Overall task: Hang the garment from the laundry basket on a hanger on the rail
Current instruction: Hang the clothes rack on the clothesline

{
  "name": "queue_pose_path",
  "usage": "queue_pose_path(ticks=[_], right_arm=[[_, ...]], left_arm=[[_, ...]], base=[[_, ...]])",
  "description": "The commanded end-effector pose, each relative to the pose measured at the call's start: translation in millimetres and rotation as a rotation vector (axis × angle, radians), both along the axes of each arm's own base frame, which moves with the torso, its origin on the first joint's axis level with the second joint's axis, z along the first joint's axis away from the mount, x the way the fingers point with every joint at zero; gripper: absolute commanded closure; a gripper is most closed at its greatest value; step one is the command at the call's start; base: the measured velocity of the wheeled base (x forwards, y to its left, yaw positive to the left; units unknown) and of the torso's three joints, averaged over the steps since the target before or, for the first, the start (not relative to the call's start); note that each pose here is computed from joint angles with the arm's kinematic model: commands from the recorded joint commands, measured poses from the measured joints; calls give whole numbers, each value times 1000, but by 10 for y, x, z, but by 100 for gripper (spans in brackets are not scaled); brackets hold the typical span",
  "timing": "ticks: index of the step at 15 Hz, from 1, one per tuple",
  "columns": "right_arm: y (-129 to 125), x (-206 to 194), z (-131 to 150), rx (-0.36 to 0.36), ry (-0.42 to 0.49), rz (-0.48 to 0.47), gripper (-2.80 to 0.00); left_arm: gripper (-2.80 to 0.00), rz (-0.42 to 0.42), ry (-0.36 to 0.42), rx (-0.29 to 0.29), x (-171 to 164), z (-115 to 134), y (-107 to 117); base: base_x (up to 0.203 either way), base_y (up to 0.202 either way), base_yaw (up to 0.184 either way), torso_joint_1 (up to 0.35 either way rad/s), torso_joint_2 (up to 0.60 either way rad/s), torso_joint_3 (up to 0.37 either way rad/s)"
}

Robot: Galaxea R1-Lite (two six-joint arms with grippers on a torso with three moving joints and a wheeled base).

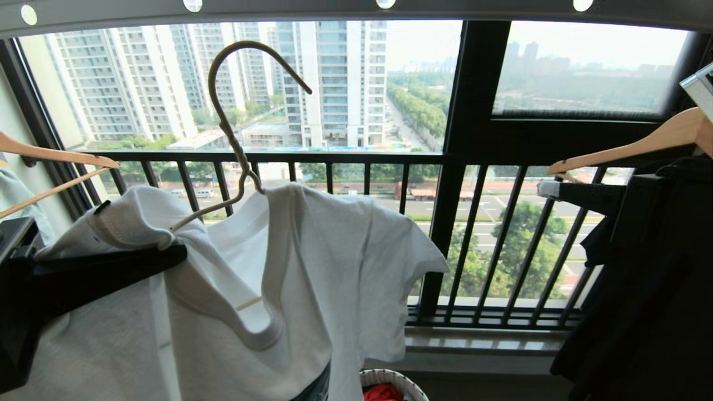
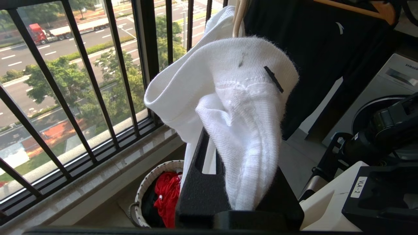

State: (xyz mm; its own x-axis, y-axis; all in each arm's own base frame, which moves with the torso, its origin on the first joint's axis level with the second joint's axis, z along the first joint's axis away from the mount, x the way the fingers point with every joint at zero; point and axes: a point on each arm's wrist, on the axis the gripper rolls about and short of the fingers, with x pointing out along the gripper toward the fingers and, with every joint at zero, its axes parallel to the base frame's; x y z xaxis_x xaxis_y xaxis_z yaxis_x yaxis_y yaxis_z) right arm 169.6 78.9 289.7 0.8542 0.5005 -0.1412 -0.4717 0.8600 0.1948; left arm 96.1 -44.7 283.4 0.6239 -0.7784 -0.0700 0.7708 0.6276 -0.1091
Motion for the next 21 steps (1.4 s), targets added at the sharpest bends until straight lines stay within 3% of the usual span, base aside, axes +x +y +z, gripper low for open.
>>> queue_pose_path(ticks=[1, 12, 21], right_arm=[[-1, -8, 0, 1, -2, 2, 0], [6, -22, -10, 5, 5, 10, 0], [4, -26, -6, 40, -21, 6, 0]], left_arm=[[0, -2, -5, -2, -14, 3, 4], [0, -19, 6, 1, -24, -33, -8], [0, -28, 6, 1, -28, -33, -16]], base=[[0, 0, 0, 159, -329, -173], [0, 0, 0, 147, -302, -158], [0, 0, 0, 50, -98, -50]])
